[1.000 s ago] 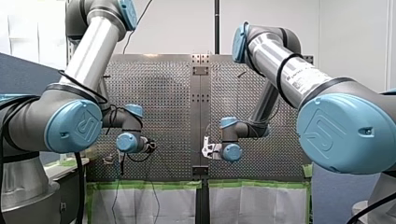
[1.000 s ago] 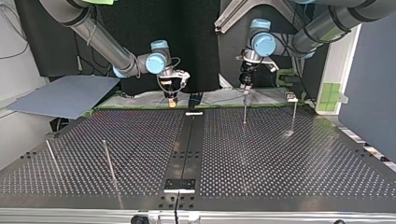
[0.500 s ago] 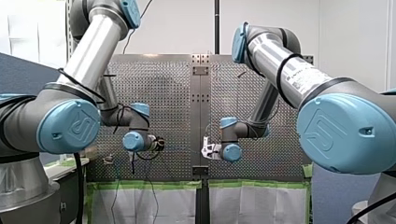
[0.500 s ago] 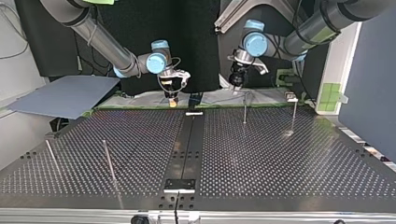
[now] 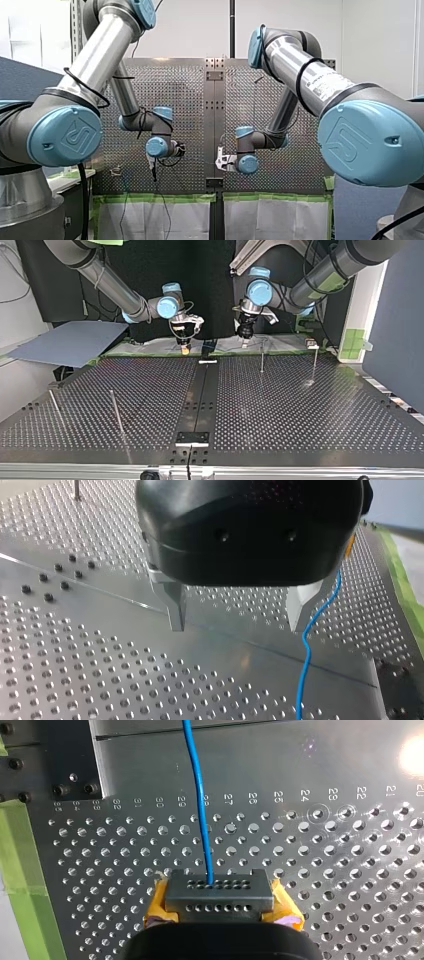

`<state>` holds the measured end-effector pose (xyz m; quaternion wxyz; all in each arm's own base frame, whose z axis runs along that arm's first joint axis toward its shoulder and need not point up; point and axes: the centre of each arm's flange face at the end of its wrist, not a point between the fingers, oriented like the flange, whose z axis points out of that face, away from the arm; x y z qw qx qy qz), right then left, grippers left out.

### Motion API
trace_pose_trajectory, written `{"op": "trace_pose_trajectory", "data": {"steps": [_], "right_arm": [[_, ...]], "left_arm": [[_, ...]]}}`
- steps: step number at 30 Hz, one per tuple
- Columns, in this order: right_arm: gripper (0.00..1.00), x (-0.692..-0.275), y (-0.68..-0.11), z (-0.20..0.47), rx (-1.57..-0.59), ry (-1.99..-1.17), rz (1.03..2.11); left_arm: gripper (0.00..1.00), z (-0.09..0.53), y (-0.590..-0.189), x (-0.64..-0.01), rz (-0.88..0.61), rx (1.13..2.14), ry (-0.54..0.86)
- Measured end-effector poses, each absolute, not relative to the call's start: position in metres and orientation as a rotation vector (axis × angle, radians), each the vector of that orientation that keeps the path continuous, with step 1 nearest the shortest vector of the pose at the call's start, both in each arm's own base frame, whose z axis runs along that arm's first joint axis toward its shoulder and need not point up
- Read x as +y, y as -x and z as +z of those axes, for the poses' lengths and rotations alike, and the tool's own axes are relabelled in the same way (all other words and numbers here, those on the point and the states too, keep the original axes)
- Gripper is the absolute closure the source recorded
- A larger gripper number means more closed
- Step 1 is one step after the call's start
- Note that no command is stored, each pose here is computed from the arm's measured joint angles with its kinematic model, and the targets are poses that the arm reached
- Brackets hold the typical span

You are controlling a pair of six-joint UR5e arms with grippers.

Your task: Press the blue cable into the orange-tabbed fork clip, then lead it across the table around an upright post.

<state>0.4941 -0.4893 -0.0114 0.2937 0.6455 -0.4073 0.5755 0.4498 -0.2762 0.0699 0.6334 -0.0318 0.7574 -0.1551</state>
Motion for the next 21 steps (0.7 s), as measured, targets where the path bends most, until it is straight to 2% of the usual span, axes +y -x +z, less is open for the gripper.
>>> {"op": "trace_pose_trajectory", "data": {"steps": [12, 21], "right_arm": [[1.0, -0.487, -0.496, -0.013, -1.076, -1.728, 1.532], [1.0, -0.485, -0.497, -0.014, -1.072, -1.735, 1.529]], "left_arm": [[0.0, 0.035, -0.464, -0.273, -0.263, 1.788, 0.093], [0.0, 0.041, -0.477, -0.274, -0.232, 1.766, 0.099]]}}
